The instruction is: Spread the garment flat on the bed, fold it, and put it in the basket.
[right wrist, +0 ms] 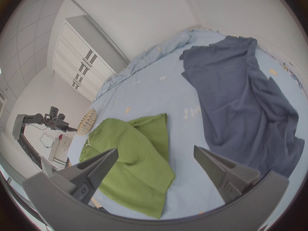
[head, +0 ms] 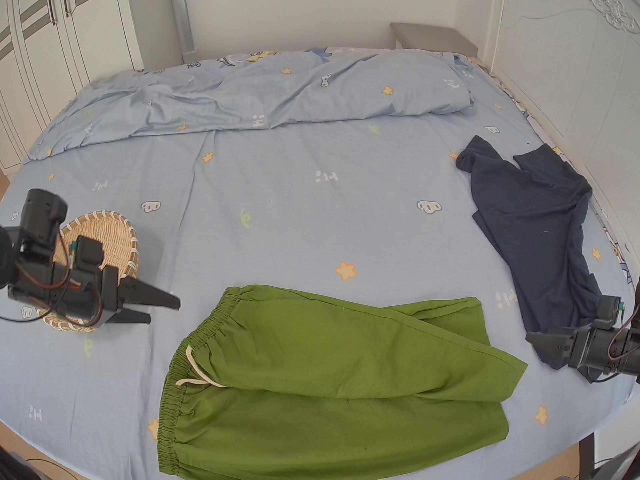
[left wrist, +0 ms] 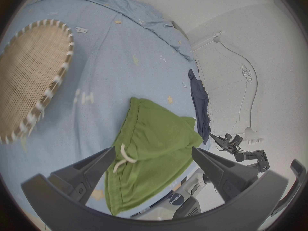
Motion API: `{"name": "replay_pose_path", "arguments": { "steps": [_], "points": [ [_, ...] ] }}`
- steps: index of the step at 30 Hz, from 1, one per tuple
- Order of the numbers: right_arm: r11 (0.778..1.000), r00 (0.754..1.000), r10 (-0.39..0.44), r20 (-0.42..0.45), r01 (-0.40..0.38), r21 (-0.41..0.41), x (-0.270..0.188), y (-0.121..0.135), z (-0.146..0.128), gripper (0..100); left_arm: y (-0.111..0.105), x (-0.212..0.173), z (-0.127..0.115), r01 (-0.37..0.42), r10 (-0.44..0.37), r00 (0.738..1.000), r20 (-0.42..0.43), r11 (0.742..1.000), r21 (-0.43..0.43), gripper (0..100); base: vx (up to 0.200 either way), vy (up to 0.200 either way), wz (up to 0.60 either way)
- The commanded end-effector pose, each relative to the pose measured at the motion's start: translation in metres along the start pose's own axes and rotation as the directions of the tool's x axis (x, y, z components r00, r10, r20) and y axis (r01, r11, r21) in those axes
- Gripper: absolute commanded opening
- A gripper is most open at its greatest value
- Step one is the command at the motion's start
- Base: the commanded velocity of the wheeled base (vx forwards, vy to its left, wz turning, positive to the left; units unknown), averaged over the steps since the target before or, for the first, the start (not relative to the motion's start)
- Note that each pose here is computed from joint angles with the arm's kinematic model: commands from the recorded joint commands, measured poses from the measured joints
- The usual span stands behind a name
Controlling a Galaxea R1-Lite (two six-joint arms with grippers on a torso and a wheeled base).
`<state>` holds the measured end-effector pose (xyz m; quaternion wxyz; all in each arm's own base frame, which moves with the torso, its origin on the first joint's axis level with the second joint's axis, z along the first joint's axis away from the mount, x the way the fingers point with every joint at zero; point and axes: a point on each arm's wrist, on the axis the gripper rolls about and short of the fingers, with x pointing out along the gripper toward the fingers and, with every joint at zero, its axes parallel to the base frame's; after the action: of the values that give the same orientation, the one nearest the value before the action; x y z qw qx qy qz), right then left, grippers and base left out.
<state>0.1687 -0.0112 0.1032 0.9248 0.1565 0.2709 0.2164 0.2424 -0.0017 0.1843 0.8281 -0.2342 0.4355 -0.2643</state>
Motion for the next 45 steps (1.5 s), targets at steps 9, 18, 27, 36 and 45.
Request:
{"name": "replay_pose_path", "arguments": {
  "steps": [9,18,27,36,45],
  "points": [
    [0.998,0.999,0.039,0.027,-0.038,-0.045,0.015,0.001,0.025,100,0.049,0.124,0.089,0.036,-0.036,0.993,-0.110,0.999,-0.009,100,0.000,0.000,0.00],
    [0.999,0.999,0.035,-0.007,-0.035,-0.021,0.023,-0.004,0.020,100,0.044,0.155,0.086,0.056,-0.055,0.984,-0.168,0.998,-0.001,100,0.000,0.000,0.00],
    [0.999,0.999,0.040,-0.016,-0.040,-0.022,0.024,-0.003,0.019,100,0.048,0.159,0.085,0.054,-0.053,0.984,-0.168,0.999,-0.002,100,0.000,0.000,0.00],
    [0.999,0.999,0.048,-0.023,-0.049,-0.023,0.025,-0.001,0.017,100,0.049,0.160,0.085,0.053,-0.053,0.984,-0.169,0.999,-0.003,100,0.000,0.000,0.00],
    [0.999,0.998,0.042,-0.046,-0.042,-0.004,0.026,-0.004,0.011,100,0.050,0.160,0.084,0.052,-0.052,0.983,-0.174,0.999,-0.004,0,0.000,0.000,0.00]
  ]
}}
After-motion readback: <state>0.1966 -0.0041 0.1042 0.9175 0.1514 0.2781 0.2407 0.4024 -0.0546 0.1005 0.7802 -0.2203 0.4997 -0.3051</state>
